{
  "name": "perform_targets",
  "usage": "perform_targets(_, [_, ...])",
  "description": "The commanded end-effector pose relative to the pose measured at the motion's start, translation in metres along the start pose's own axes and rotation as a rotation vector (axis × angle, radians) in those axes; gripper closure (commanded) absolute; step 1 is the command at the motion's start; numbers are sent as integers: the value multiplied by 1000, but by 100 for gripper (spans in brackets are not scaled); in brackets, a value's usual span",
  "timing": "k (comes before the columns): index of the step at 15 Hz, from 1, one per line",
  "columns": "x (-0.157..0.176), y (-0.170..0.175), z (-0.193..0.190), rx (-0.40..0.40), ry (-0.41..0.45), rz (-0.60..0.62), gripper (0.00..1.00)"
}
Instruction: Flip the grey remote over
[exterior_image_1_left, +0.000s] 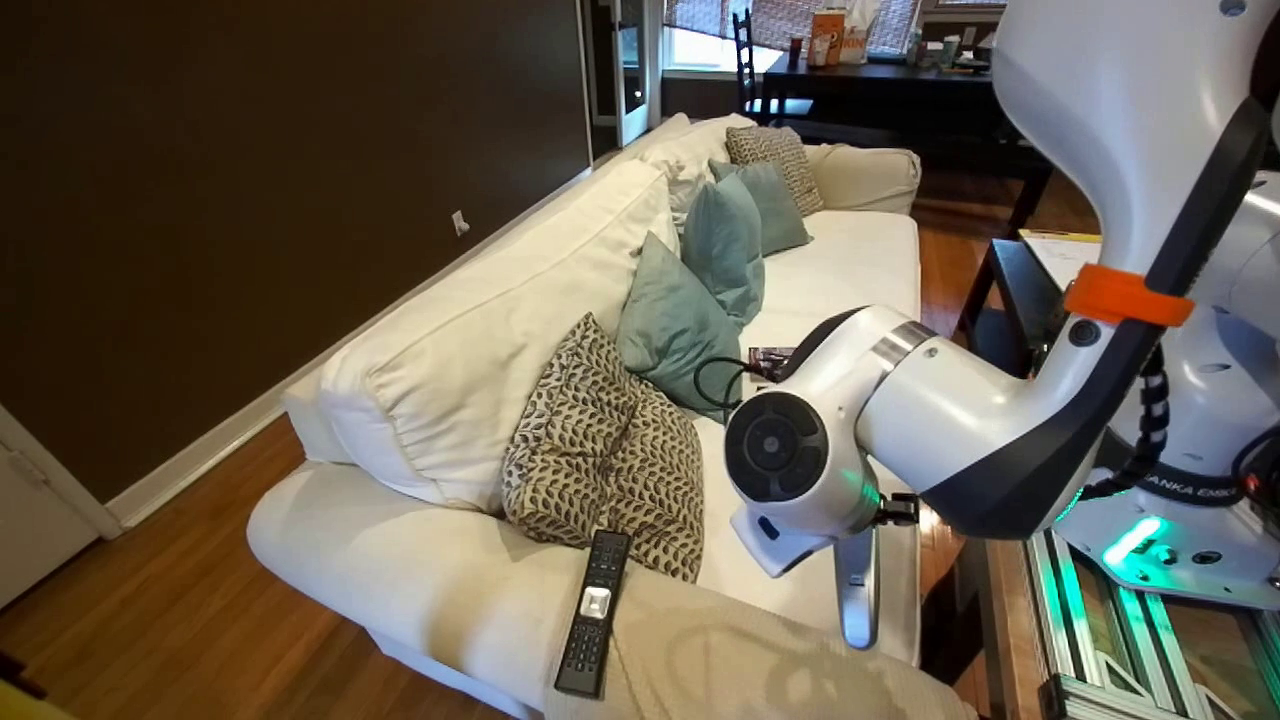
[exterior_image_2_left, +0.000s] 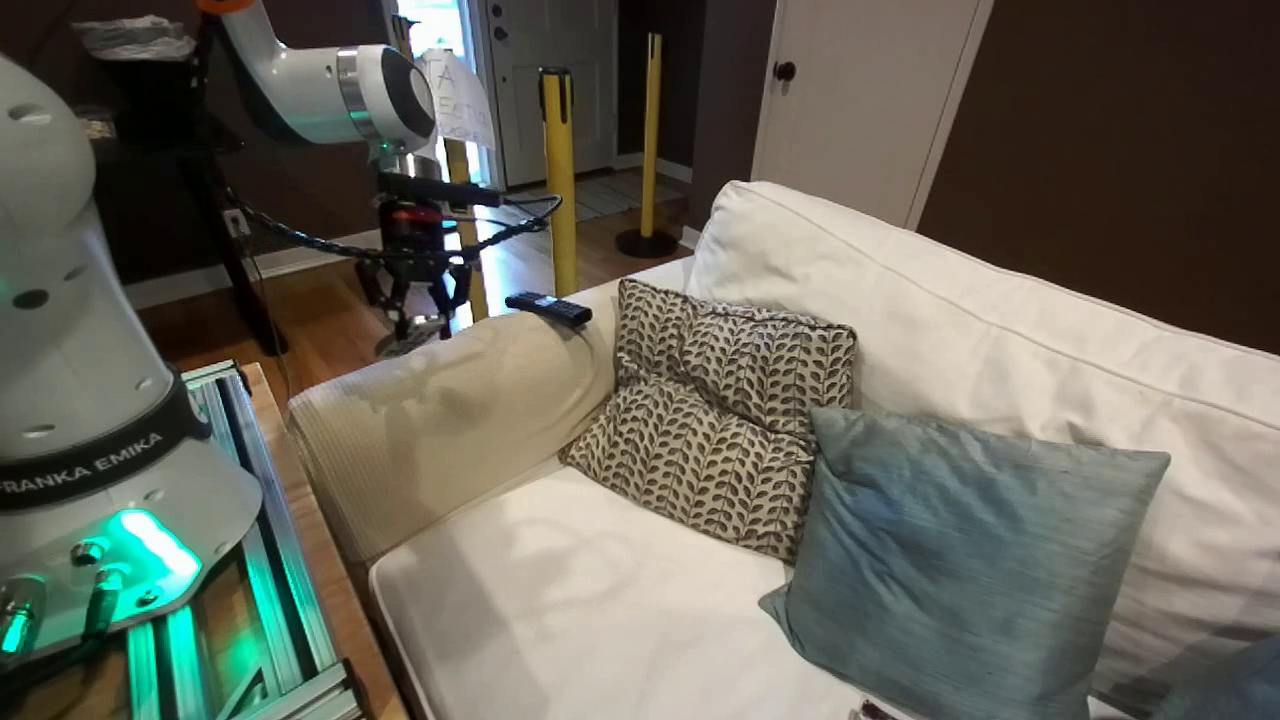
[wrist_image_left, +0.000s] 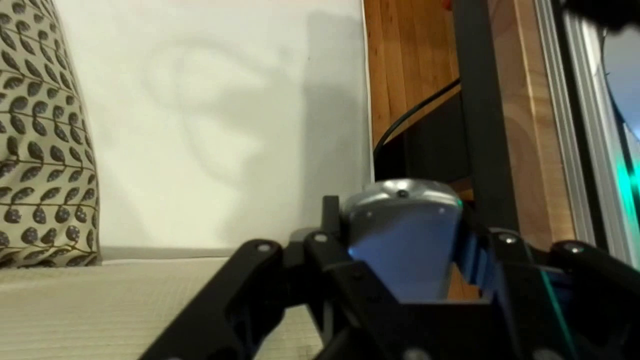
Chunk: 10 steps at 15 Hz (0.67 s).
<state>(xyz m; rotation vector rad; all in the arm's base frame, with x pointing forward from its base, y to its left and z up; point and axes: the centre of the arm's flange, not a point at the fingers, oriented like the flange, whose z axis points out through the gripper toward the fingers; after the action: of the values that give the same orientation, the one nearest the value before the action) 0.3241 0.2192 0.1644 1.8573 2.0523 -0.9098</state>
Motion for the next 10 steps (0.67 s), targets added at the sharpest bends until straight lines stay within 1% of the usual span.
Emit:
perform_targets(1, [2, 10, -23, -8, -72, 37, 71])
perform_targets(6, [25, 24, -29, -32, -129, 59, 71])
perform_targets(10, [44, 38, -22, -49, -177, 133, 71])
